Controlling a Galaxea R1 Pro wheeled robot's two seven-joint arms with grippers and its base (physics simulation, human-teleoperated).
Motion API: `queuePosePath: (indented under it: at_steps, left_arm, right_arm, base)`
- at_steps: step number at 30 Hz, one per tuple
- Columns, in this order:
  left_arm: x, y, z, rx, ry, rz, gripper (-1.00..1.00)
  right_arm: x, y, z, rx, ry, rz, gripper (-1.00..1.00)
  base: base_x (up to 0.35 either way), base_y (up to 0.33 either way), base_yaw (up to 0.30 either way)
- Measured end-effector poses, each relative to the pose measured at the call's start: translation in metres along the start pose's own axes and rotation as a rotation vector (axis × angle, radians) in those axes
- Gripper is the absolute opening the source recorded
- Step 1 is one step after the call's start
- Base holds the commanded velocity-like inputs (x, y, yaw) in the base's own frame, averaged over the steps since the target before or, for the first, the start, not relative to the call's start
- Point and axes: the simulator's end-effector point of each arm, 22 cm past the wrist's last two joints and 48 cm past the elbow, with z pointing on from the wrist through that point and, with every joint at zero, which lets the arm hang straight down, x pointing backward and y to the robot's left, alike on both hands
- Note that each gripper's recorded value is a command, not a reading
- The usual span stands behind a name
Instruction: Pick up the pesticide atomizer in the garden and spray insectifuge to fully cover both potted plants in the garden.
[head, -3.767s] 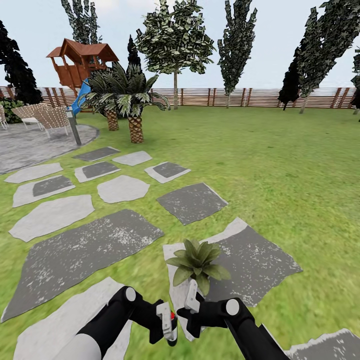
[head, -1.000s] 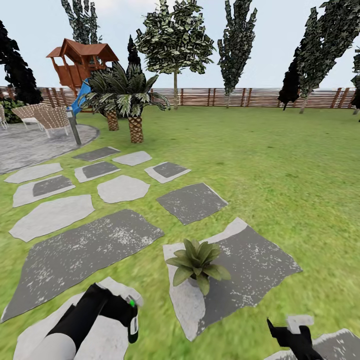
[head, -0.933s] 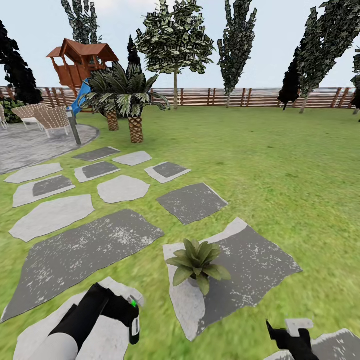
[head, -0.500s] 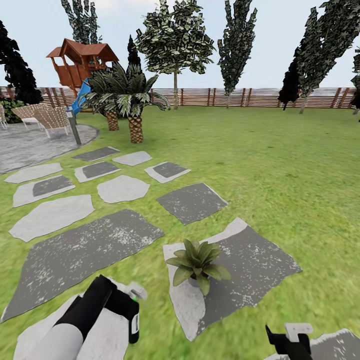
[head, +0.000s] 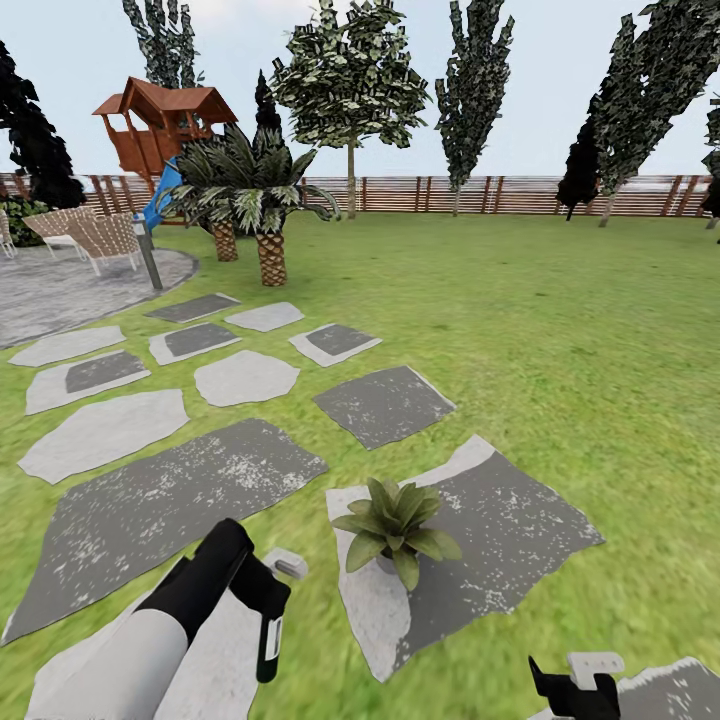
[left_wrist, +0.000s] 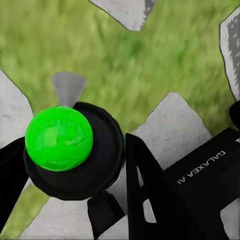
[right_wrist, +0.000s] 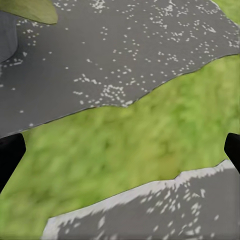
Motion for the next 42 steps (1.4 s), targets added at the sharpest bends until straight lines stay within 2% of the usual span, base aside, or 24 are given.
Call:
queuePosePath:
  at_steps: [6,29,42]
  left_arm:
    - [0.0017,-0.0002,-0.0001,-0.005,0.013,-0.001,-1.00]
    - [0.0079,0.0022,0.0026,-0.013,0.028,-0.001,-1.00]
    - [0.0079,0.0032,0.0018,-0.016,0.028,-0.002,-1.00]
  right_arm:
    - [0.0002,-0.0010,-0.0001,0.001,0.001,0.000,1.00]
    - [0.0002,-0.0006,-0.0001,0.001,0.001,-0.001,1.00]
    - [0.0001,-0.0004,-0.0002,0.001,0.000,0.000,1.00]
  base:
    - [0.000,0.000,-0.117]
    - [0.000,0.000,-0.287]
    - [0.051,0.020,-0.038]
